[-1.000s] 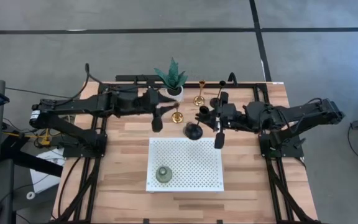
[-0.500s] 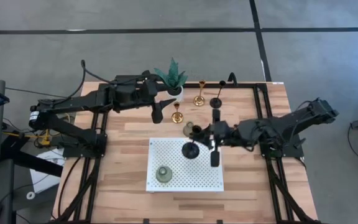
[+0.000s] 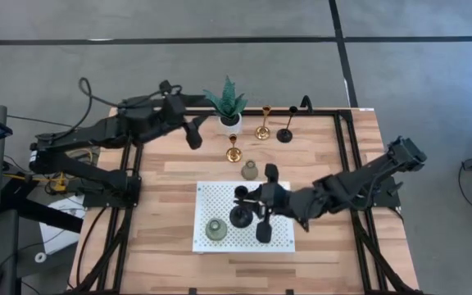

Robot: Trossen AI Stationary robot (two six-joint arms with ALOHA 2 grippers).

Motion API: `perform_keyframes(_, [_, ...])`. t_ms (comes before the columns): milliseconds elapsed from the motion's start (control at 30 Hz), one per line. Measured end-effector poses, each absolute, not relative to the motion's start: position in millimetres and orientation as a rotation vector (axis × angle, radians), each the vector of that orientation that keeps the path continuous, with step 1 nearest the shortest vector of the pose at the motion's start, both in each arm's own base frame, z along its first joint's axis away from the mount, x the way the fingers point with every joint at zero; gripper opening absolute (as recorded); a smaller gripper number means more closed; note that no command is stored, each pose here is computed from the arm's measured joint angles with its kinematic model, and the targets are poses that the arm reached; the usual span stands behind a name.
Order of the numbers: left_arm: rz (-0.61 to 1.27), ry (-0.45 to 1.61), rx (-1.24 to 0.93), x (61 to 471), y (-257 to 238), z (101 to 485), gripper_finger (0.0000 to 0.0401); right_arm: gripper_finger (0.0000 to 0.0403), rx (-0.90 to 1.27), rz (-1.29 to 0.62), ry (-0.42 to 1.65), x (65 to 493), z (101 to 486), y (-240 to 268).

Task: Pick & Place candle stick holders
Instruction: Put the bottom black candle holder on the shelf

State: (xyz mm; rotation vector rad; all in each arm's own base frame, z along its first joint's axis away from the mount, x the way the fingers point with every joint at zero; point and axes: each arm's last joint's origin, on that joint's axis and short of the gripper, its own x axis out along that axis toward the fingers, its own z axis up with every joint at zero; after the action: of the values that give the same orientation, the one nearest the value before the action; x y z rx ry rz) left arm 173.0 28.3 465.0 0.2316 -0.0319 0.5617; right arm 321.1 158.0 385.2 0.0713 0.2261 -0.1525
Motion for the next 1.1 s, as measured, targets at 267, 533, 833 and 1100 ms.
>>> perform_keyframes(267, [0.570, -0.100, 0.218, 148.5, 26.2, 474.7, 0.0218, 0.0019, 0.089, -0.235, 0.200, 323.3, 369.9, 186.3])
perform_keyframes(533, [0.570, -0.109, 0.216, 145.0, 25.8, 475.9, 0.0218, 0.0019, 0.109, -0.314, 0.203, 320.4, 350.2, 208.2])
perform_keyframes(833, [0.570, -0.106, 0.217, 145.1, 25.8, 475.6, 0.0218, 0.0019, 0.124, -0.400, 0.208, 318.8, 334.7, 219.6])
perform_keyframes(1100, [0.570, -0.105, 0.217, 145.2, 25.8, 475.5, 0.0218, 0.0019, 0.157, -0.435, 0.246, 316.0, 326.1, 217.9])
